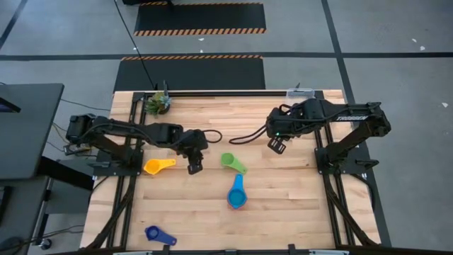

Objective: Nest measuring cups in basket
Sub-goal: Stack the yellow measuring cup on top of the light blue measuring cup

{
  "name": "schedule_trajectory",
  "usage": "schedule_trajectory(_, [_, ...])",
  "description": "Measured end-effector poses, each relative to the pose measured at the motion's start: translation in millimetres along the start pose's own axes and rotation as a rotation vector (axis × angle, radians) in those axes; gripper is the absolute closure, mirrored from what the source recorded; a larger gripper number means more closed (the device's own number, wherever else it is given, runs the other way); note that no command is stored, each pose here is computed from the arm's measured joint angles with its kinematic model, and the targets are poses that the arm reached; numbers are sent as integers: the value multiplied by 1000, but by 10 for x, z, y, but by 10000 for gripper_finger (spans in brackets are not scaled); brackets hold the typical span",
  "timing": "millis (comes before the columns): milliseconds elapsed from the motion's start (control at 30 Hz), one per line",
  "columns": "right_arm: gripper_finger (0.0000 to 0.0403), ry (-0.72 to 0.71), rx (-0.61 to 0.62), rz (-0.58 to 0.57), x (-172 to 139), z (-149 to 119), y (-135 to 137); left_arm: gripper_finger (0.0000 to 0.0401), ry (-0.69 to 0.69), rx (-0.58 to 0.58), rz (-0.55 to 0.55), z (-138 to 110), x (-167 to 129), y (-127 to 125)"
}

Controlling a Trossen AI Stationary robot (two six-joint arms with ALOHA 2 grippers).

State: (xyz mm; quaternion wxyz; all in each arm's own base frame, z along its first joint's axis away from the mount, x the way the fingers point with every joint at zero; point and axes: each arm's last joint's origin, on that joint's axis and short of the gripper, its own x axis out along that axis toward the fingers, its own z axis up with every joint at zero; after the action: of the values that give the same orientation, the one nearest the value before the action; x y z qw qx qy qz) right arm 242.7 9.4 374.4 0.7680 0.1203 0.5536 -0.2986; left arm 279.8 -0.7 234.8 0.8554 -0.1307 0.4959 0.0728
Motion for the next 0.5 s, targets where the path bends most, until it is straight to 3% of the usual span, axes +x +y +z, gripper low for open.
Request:
schedule_trajectory(133, [400, 0, -7, 0, 0, 1, -1, 291, 40, -68, 14, -28, -2, 47])
schedule_trajectory(300, [400, -2, -8, -4, 0, 1, -2, 254, 356, -314, 50, -300, -60, 132])
schedule_trajectory(500, [400, -21, -32, -19, 0, 10, -4, 244, 611, -554, 246, -565, -194, 121])
